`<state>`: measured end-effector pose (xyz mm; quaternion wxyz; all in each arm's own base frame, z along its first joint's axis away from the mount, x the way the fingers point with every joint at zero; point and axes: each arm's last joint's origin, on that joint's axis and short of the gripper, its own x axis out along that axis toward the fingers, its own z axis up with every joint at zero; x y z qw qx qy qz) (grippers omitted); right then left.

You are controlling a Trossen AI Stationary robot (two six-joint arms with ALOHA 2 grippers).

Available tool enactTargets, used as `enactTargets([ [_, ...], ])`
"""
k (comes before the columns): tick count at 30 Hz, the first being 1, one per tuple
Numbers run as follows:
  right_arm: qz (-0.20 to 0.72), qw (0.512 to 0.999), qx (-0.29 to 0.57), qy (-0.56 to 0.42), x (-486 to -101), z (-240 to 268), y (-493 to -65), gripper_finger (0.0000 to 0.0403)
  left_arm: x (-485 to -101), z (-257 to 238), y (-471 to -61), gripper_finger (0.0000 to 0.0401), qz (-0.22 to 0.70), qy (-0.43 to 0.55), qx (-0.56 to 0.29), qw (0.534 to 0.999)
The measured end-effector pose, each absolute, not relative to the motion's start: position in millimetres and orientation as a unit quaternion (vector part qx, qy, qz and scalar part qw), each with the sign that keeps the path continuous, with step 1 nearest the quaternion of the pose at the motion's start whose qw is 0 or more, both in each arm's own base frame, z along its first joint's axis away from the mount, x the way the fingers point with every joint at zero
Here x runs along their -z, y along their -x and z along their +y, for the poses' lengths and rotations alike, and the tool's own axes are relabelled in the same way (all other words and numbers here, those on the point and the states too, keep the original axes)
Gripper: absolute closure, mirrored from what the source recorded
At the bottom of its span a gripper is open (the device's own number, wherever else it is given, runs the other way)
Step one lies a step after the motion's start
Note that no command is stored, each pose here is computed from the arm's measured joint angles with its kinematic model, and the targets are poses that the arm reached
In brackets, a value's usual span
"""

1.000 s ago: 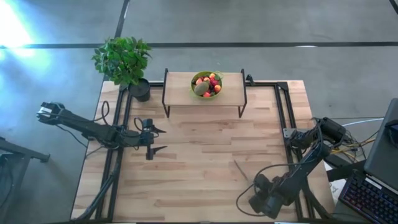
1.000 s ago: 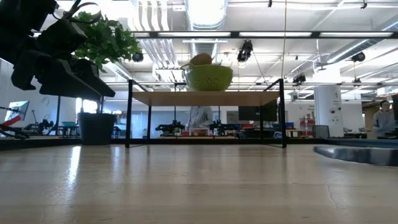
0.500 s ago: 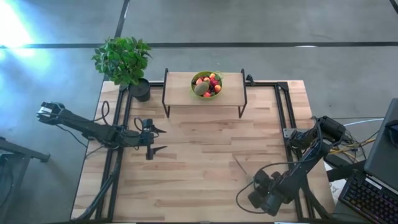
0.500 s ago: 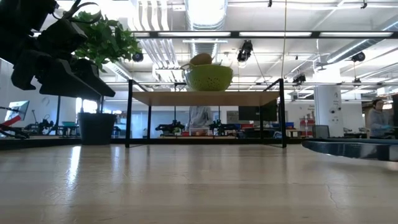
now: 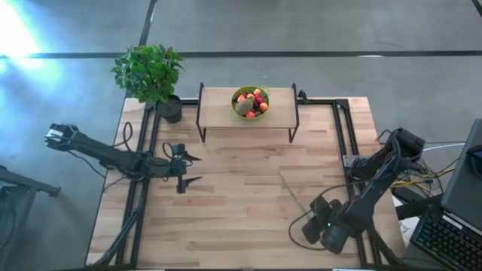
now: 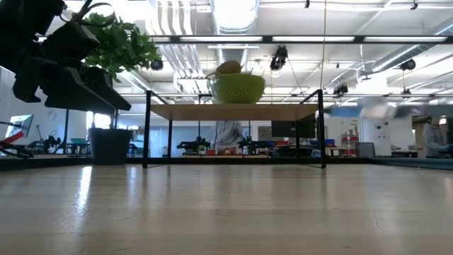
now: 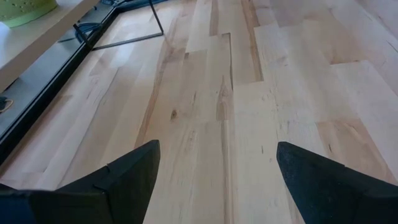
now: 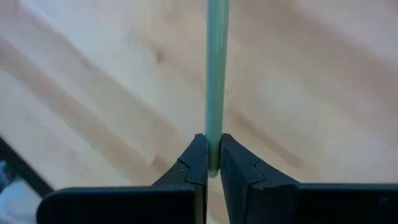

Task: Pick & Place Fruit
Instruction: Put the green knife on the shelf

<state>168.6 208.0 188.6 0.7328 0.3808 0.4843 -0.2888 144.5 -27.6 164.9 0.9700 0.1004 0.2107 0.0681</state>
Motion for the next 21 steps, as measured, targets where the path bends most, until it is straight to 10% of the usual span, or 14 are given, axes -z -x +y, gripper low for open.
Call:
enactTargets([
  [21,0.409,0.775,0.318,-0.361,-271.7,61.8,-186.4,0.0389,-165.0,-27.6,-144.5,0.0073,0.211,-0.100,-0.068,0.970],
])
